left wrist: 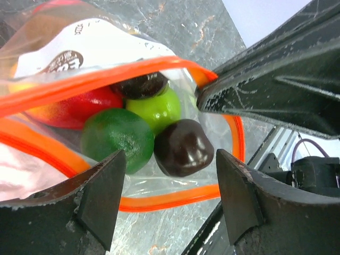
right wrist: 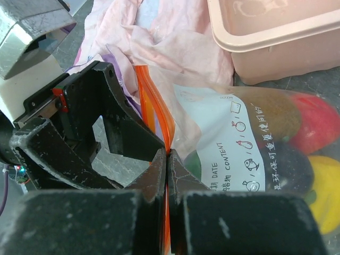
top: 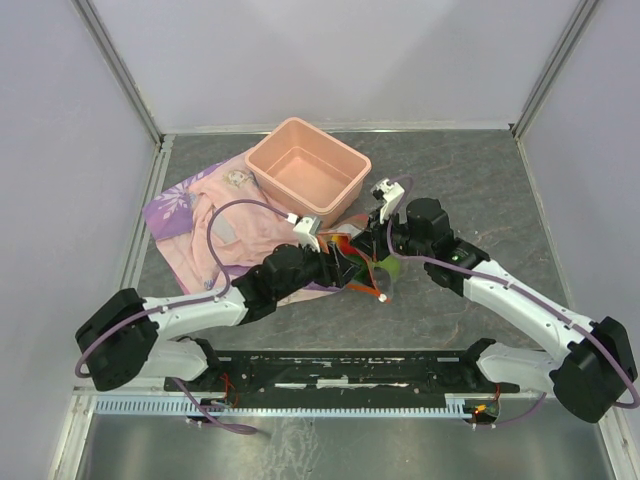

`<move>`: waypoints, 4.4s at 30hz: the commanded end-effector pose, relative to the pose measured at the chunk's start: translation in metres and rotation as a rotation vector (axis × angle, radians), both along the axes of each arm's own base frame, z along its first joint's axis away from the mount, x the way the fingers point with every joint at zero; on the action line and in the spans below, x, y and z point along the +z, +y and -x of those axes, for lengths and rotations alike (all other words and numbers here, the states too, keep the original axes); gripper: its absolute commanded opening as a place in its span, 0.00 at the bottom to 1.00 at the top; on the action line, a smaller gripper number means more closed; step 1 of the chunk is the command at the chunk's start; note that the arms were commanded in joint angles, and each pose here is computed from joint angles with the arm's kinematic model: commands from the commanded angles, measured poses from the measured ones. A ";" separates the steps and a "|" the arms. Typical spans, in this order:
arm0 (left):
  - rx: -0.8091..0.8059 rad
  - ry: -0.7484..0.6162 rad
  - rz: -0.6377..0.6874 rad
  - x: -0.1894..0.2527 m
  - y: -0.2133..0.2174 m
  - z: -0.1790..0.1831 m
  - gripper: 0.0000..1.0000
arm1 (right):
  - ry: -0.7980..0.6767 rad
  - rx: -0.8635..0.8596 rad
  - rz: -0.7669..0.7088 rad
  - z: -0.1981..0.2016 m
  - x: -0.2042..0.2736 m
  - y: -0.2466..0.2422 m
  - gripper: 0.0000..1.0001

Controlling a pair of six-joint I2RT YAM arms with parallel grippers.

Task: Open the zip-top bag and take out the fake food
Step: Open the zipper of the food storage bag at the center of the board, then place the zipper food storage bag, then place the fake fruit in the bin.

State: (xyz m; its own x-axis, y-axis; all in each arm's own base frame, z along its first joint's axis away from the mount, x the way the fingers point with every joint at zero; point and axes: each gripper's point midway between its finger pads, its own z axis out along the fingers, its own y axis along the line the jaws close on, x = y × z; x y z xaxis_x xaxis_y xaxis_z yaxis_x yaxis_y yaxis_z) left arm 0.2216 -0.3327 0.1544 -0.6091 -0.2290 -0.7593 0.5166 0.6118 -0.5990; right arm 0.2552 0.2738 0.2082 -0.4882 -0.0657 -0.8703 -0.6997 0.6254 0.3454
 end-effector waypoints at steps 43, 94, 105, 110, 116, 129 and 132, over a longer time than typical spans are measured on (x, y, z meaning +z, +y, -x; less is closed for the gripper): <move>0.125 -0.101 -0.293 -0.065 -0.007 -0.050 0.81 | 0.015 0.009 -0.047 -0.002 -0.013 0.009 0.02; 0.009 -0.027 -0.098 -0.018 0.020 0.001 0.08 | -0.006 -0.074 0.045 0.002 -0.042 -0.021 0.02; 0.026 -0.044 -0.061 0.011 0.040 0.003 0.03 | -0.005 -0.081 0.046 0.003 -0.044 -0.025 0.02; 0.032 -0.055 -0.018 0.027 0.052 -0.002 0.03 | -0.005 -0.082 0.046 0.002 -0.044 -0.025 0.02; 0.037 -0.061 0.029 0.041 0.062 -0.011 0.03 | -0.003 -0.081 0.048 0.002 -0.046 -0.025 0.02; 0.093 -0.053 0.121 0.065 0.079 -0.058 0.03 | -0.001 -0.081 0.048 0.002 -0.046 -0.025 0.02; 0.131 -0.037 0.128 0.064 0.082 -0.069 0.03 | -0.003 -0.080 0.046 0.003 -0.045 -0.025 0.02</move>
